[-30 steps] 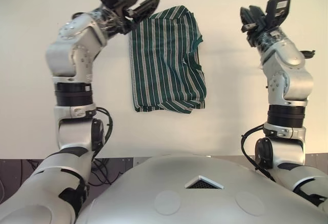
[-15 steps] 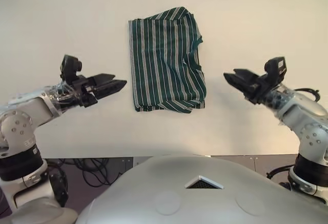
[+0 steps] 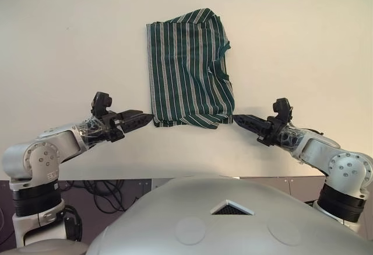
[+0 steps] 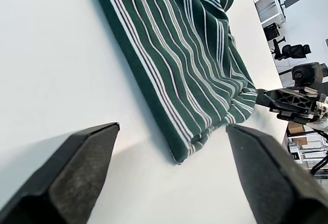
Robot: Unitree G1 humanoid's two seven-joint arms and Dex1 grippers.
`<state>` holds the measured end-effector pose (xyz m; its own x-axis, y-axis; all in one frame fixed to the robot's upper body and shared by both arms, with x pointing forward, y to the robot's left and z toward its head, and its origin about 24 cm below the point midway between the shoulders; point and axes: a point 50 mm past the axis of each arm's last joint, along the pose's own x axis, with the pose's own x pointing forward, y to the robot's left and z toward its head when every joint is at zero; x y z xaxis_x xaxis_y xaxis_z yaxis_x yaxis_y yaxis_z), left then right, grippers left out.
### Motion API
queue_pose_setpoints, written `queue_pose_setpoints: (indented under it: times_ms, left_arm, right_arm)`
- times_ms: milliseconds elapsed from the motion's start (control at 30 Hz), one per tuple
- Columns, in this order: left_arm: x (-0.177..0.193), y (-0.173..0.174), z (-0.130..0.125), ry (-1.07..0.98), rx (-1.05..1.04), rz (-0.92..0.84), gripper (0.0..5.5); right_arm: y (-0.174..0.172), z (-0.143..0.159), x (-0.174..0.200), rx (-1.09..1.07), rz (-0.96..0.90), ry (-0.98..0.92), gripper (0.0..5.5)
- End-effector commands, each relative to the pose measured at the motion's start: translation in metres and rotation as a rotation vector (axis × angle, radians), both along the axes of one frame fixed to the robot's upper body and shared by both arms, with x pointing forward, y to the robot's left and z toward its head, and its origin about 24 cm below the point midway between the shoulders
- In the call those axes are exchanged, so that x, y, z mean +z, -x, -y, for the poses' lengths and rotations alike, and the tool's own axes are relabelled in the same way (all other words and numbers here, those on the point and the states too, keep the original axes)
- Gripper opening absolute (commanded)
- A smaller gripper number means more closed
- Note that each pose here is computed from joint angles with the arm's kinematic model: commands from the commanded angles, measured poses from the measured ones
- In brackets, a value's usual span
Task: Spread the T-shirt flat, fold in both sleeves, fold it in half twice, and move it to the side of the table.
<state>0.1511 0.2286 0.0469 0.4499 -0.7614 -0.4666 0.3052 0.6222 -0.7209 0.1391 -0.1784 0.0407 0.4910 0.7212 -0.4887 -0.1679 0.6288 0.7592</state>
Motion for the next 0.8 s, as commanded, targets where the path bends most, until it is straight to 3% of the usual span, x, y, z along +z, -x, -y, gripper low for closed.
queue_pose_setpoints:
  times_ms: [33, 200, 267, 667, 800]
  left_arm:
    - [-0.009, 0.002, 0.013, -0.001, -0.017, -0.039, 3.84]
    - [-0.010, 0.000, 0.017, 0.011, -0.026, -0.048, 3.84]
    - [-0.011, 0.000, 0.014, 0.015, -0.026, -0.064, 3.84]
    - [-0.015, -0.002, 0.019, 0.031, -0.076, -0.108, 1.81]
    - [-0.018, 0.000, 0.015, 0.021, -0.065, -0.127, 1.28]
  right_arm:
    - [0.000, -0.007, -0.003, 0.040, -0.037, 0.013, 2.40]
    - [-0.009, -0.017, -0.005, 0.054, -0.027, 0.009, 2.40]
    - [-0.012, -0.017, -0.006, 0.036, -0.028, 0.003, 2.14]
    - [-0.010, -0.019, -0.009, 0.025, -0.041, -0.004, 0.04]
    - [-0.010, -0.017, -0.010, 0.039, -0.041, 0.011, 0.00]
